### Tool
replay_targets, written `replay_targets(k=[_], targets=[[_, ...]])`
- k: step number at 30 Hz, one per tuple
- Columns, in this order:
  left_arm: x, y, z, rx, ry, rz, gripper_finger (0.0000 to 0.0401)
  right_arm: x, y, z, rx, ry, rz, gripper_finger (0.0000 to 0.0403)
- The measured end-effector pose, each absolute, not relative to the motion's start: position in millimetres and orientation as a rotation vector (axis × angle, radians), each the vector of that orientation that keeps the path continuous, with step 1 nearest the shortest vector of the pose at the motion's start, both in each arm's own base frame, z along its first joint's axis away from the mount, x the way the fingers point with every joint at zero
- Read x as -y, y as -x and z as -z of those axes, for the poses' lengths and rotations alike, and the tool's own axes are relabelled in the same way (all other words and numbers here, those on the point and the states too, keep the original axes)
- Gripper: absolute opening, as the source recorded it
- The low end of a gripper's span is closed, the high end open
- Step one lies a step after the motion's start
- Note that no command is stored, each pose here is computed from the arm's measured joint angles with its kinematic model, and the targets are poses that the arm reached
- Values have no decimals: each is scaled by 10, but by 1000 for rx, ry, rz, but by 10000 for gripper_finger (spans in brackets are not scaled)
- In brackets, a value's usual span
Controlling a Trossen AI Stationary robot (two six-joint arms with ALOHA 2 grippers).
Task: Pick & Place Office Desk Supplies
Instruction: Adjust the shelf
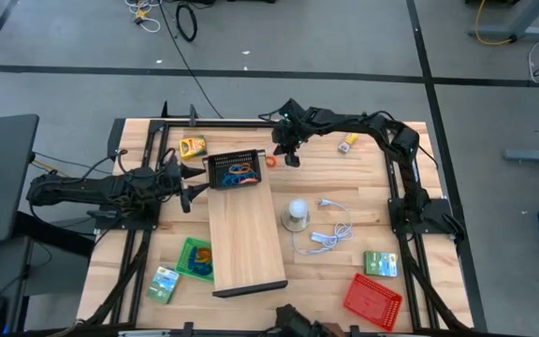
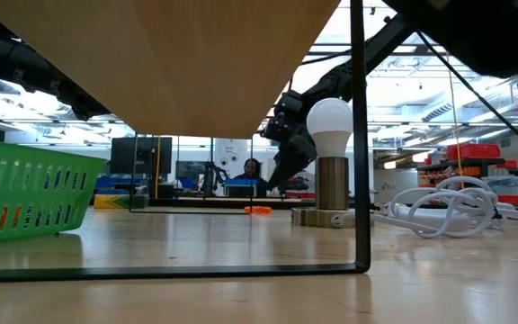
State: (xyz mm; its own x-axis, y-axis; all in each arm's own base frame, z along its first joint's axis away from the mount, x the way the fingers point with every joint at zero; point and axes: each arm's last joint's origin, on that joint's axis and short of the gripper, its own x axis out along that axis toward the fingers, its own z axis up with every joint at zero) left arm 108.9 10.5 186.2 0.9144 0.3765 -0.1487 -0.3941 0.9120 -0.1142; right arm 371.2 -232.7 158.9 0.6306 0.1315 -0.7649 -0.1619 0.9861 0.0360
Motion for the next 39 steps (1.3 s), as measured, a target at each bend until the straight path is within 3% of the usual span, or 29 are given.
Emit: replay_targets(k=[13, 25, 39], targets=[[-105, -1089, -1865, -118, 161, -400, 252, 2367, -3880, -1627, -872, 60, -240, 0], [-130, -1088, -1867, -111, 188, -415, 252, 2454, -3993, -1634, -1017, -21, -336, 0], [-131, -1088, -1866, -109, 199, -416, 252, 2272, -3997, -1625, -1174, 32, -331, 0]])
